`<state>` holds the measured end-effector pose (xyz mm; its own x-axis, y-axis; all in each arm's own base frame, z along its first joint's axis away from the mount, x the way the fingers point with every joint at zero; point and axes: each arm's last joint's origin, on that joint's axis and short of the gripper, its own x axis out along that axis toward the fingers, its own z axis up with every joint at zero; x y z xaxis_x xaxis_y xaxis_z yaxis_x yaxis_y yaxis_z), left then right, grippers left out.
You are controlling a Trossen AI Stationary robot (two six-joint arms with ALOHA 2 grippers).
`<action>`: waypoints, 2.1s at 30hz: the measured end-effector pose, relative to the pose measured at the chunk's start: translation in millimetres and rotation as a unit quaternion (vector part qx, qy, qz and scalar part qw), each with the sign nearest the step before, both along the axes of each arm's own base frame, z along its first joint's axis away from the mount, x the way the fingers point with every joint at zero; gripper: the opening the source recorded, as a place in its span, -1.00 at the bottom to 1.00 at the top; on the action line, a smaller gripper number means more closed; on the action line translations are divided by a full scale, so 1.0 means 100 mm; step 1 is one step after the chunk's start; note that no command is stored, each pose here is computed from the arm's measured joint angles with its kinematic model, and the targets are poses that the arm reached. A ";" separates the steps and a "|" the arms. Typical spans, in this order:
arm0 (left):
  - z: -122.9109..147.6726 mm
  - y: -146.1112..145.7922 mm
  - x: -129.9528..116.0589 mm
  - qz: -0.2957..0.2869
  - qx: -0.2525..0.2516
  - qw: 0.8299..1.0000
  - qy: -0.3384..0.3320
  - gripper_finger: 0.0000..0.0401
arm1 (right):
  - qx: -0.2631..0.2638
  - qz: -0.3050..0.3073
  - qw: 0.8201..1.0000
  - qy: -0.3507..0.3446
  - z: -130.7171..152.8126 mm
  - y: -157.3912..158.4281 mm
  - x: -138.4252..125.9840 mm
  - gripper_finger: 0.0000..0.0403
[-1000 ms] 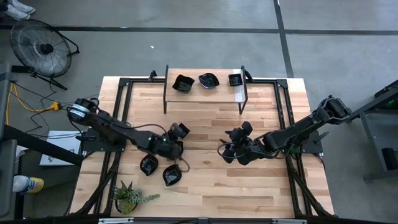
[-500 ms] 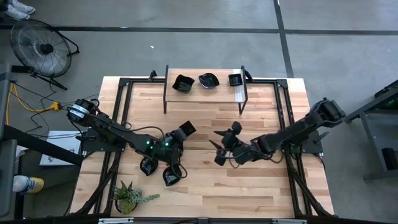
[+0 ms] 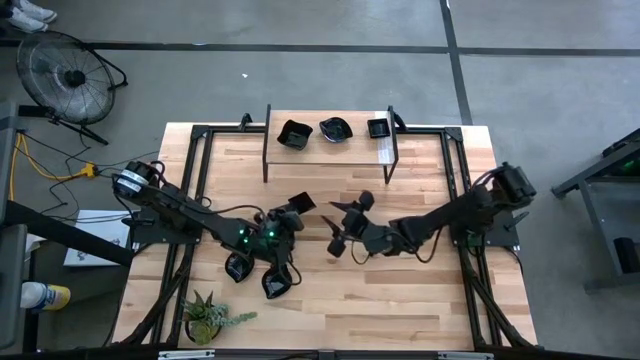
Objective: Pick & Place Mini shaped plates
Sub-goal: Stack the black square plate on top of the black square plate on the shelf
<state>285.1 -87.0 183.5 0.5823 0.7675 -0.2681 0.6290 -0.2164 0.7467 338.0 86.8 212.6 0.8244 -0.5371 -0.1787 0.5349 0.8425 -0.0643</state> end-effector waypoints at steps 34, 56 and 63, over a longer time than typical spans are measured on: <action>-0.02 -0.01 0.02 -0.001 -0.008 1.000 -0.005 -1.00 | 0.051 0.075 0.996 0.008 -0.27 -0.58 0.28 -0.11; -0.03 -0.01 0.02 -0.004 -0.020 1.000 -0.009 -1.00 | 0.049 0.082 0.995 0.005 -0.26 -0.58 0.28 -0.73; -0.03 -0.01 0.02 -0.002 -0.018 1.000 -0.009 -1.00 | 0.050 0.087 0.995 0.005 -0.26 -0.57 0.29 -0.88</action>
<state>286.7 -87.9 180.5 0.5908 0.7548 -0.2849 0.6145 -0.1923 0.7651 366.6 29.5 186.8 0.9010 -0.3657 -0.2336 0.3805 0.9246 0.0202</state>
